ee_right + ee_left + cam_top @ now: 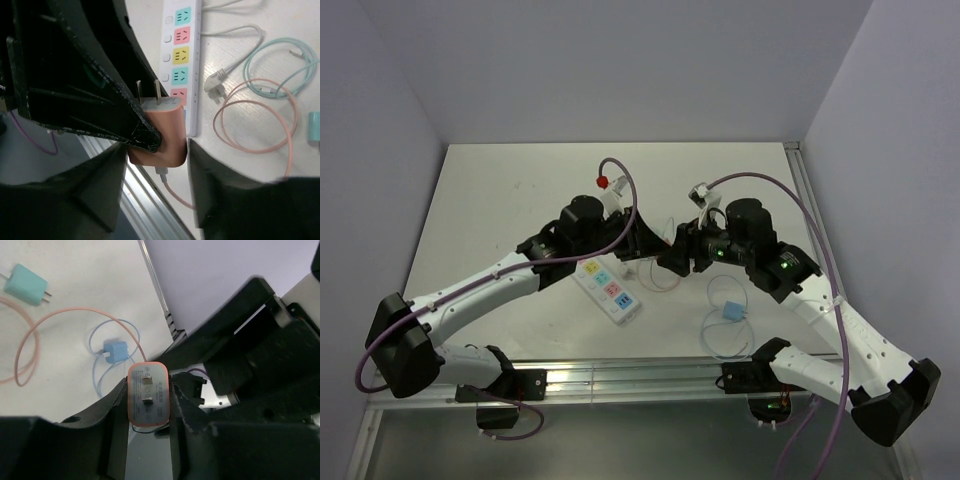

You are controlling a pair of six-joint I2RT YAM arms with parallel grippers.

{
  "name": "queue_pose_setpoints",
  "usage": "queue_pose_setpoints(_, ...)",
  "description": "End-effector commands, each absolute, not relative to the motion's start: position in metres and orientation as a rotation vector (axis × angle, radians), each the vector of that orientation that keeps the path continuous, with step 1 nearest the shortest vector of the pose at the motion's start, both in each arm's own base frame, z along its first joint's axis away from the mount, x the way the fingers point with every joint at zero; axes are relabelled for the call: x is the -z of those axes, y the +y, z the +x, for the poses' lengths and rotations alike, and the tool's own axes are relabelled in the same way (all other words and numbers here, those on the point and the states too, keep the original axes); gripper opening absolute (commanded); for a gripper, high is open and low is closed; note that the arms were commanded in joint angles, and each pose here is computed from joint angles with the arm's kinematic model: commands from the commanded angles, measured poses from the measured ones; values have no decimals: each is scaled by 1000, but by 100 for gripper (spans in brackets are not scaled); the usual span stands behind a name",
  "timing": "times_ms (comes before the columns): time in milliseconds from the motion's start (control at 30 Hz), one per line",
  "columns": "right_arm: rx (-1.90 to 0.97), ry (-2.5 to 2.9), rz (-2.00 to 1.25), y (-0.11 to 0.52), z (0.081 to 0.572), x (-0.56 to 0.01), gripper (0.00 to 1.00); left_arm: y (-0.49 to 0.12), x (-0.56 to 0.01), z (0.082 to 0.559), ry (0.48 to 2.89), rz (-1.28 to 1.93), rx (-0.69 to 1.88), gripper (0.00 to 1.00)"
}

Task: Insert the plug

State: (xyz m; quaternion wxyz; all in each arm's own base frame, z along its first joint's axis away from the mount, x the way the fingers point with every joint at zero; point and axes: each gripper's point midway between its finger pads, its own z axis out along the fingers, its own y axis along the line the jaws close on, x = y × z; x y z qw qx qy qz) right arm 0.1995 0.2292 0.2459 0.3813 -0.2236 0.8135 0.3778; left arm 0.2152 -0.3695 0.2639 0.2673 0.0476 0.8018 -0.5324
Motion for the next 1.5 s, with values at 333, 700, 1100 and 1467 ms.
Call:
queue_pose_setpoints(333, -1065, 1986, -96, 207, 194, -301, 73, -301, -321, 243, 1659, -64, 1307, 0)
queue_pose_setpoints(700, -1774, 1608, 73, 241, 164, -364, 79, -286, -372, 234, 1336, -256, 1562, 0)
queue_pose_setpoints(1100, -1772, 1524, 81, 254, 194, -372, 71, -302, -382, 223, 1350, -298, 1726, 0)
queue_pose_setpoints(1467, -1720, 1547, 75, 260, 206, -363, 62, -308, -379, 217, 1371, -300, 1778, 0)
